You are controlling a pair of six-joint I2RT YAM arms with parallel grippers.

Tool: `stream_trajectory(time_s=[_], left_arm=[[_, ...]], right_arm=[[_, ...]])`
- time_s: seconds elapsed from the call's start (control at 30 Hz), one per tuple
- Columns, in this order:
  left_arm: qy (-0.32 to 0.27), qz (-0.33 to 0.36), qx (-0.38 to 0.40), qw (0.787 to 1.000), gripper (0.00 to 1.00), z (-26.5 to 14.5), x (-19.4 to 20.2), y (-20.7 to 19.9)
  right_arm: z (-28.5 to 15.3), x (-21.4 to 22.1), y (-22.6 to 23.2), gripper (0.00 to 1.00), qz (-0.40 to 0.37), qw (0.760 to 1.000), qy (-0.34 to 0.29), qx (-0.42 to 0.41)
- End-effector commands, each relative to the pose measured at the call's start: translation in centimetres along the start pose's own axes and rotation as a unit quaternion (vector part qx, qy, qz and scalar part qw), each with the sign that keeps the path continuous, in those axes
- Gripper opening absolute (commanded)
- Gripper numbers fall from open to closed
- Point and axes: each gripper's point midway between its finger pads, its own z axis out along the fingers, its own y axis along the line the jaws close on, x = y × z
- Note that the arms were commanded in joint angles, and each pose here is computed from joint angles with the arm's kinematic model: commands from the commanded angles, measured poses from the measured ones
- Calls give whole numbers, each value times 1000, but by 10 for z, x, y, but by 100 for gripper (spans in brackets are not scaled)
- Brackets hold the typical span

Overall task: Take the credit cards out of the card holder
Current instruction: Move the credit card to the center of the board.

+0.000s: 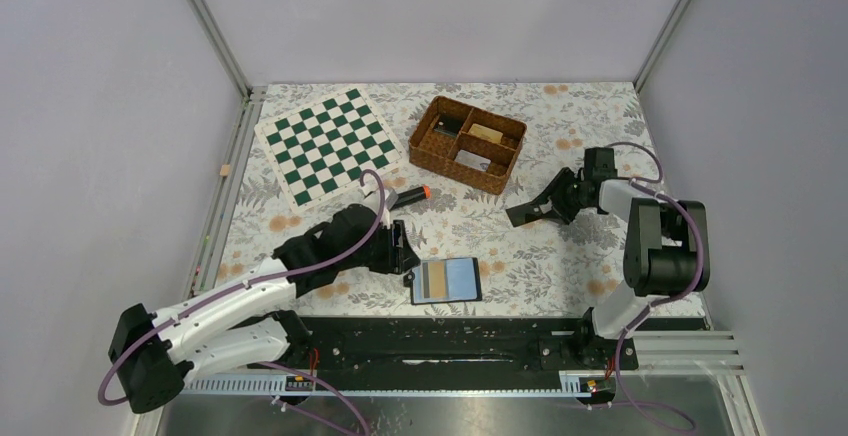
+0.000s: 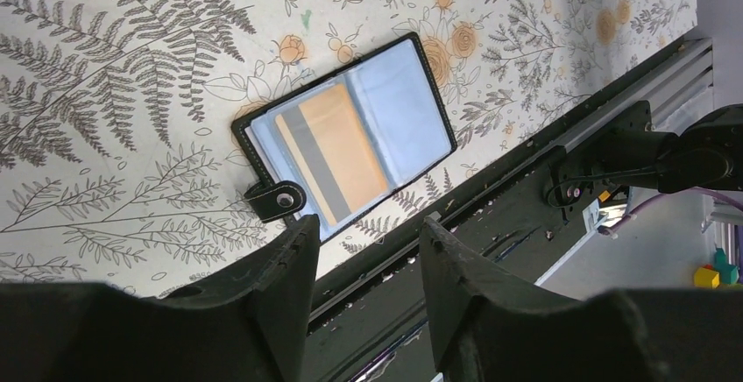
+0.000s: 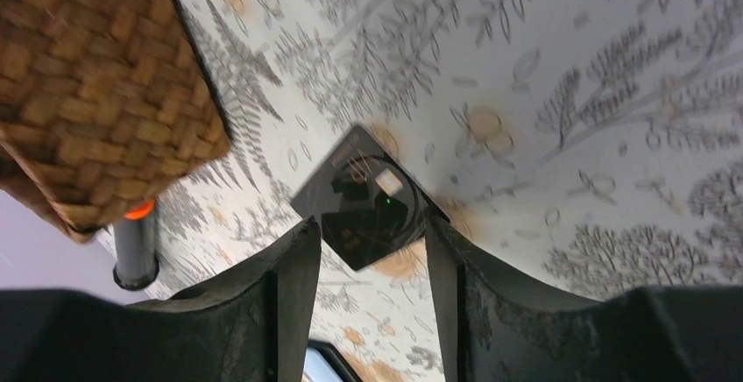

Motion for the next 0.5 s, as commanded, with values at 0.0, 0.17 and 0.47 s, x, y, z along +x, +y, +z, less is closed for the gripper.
stream_trajectory(time_s=[0.0,0.17,0.47], left_arm=[[-36,12,-1,999,46,-11,-20,-6],[-43,10,-2,999,46,-12,-23,-7],[-52,11,-13,998,46,-19,-25,-2]], right_arm=[[3,-23,16,55,6,1000,-18,-2],[9,-42,28,55,11,1000,-24,-5],[-5,-45,45,52,10,999,-34,-26]])
